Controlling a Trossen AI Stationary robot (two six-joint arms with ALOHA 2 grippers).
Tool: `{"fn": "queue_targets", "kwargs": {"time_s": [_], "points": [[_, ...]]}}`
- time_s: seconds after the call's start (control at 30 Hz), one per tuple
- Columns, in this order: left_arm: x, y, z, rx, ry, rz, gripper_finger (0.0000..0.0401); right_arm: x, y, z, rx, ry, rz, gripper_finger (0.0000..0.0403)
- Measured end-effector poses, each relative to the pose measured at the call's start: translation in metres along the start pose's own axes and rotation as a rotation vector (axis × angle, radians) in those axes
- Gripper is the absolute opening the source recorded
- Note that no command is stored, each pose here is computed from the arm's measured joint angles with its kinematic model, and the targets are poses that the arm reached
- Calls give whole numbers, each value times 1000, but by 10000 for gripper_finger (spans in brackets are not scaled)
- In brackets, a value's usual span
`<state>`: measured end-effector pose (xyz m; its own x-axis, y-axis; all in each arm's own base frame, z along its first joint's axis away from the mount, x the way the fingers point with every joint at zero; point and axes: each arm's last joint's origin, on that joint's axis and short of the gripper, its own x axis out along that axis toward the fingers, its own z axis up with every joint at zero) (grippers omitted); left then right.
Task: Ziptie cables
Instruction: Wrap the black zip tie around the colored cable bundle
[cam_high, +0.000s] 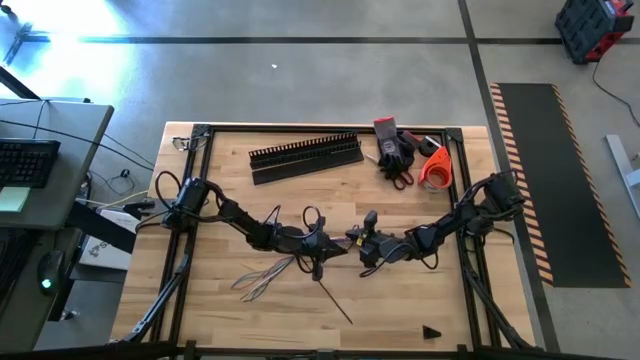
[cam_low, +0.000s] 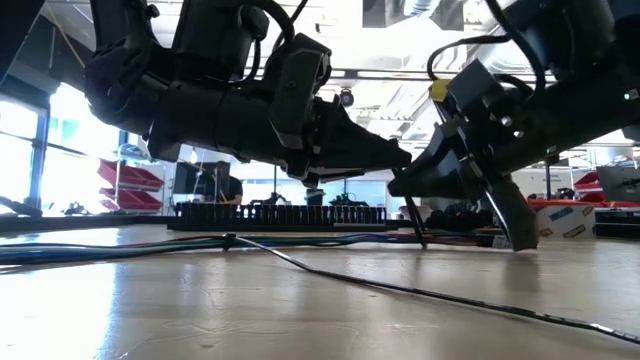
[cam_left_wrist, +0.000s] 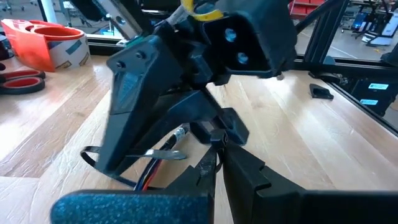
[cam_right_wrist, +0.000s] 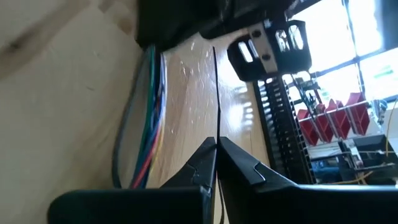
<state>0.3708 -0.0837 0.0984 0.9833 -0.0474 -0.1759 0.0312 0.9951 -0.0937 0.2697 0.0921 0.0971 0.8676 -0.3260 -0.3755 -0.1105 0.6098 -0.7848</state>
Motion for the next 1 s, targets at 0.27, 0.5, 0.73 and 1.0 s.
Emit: {"fn": "queue_targets", "kwargs": {"time_s": [0.27,0.5,0.73,1.0], "points": [[0,-1,0,2,2,-18,0,-3,2,4,10,-28,-1,0],[0,-1,0,9,3,-23,0,-3,2,5,25,-39,-2,0],[0,-1,0,13,2,-27,0,-4,4,4,43,-27,14,0],[0,-1,0,17,1,-28,0,-9,9,8,34,-50,27,0]]}}
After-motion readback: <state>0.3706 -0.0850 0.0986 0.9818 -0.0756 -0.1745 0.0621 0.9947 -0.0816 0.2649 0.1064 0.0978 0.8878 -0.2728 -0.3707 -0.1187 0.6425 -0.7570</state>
